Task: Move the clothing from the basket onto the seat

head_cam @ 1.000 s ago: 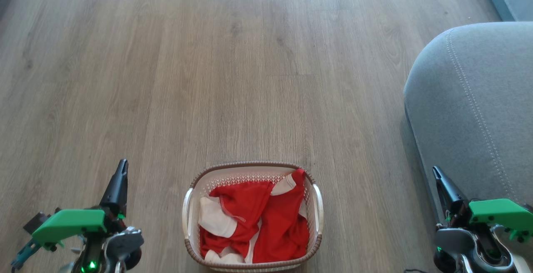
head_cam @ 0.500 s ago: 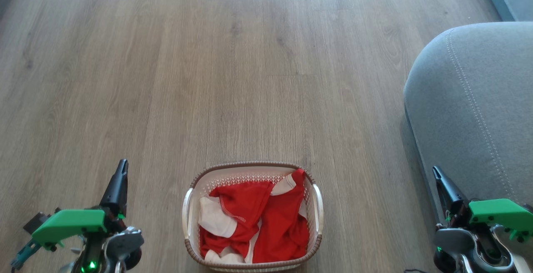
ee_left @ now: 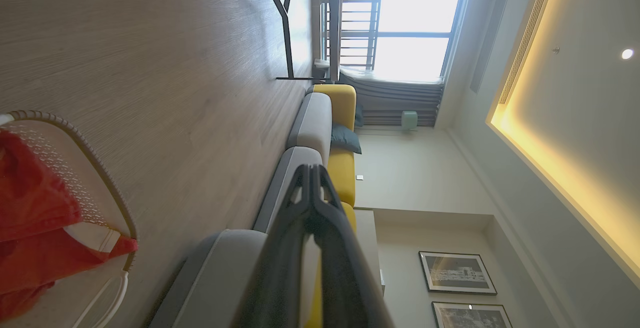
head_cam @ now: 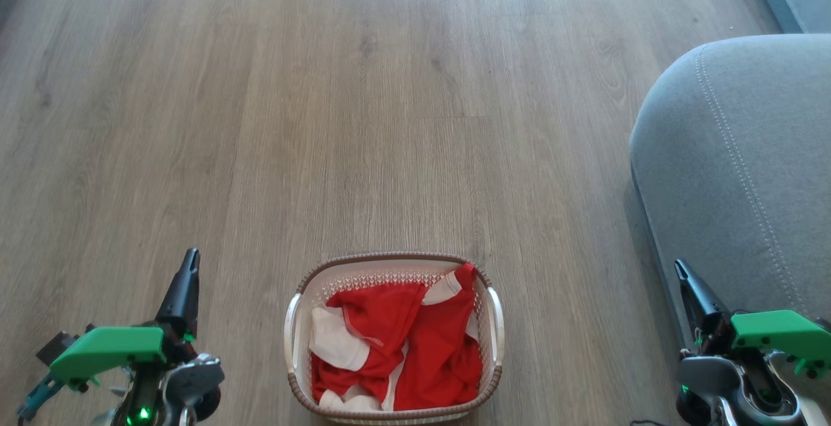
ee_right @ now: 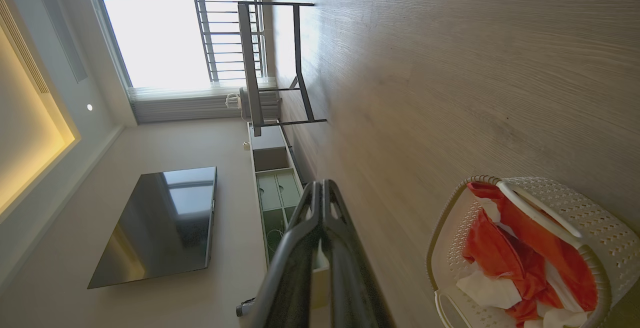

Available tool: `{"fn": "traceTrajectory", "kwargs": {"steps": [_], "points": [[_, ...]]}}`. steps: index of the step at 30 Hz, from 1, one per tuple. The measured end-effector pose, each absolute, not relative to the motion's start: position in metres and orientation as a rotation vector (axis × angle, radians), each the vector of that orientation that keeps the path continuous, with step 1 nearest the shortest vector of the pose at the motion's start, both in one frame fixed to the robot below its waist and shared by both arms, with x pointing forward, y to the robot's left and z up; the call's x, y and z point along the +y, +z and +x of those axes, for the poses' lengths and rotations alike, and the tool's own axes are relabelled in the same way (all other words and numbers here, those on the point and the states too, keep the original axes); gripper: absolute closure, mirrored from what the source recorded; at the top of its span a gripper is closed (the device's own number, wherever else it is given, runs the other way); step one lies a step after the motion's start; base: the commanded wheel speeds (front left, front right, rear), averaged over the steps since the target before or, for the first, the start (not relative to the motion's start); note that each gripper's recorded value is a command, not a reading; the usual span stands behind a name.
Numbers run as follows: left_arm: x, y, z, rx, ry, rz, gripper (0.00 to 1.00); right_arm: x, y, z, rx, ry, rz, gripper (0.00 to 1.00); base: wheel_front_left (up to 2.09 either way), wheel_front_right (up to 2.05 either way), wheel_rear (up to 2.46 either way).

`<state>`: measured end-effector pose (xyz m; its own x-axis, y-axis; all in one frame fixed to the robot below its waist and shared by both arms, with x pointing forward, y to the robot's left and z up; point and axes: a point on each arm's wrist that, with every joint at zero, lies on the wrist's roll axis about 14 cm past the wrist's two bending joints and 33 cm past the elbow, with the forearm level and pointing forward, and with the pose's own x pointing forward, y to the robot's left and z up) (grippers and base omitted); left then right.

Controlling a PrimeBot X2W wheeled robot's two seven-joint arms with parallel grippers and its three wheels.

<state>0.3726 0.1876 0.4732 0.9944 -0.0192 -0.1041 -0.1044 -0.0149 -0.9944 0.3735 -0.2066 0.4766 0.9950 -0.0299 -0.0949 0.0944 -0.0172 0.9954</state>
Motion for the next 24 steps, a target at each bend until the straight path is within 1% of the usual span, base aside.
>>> {"fn": "traceTrajectory", "kwargs": {"steps": [24], "points": [[0.1875,0.4732,0.3726,0.097,0.067,-1.585,1.00,-0.2066,0.4766,0.3735,0.050,-0.099,1.585,1.00,0.00,0.00,0.00]]}}
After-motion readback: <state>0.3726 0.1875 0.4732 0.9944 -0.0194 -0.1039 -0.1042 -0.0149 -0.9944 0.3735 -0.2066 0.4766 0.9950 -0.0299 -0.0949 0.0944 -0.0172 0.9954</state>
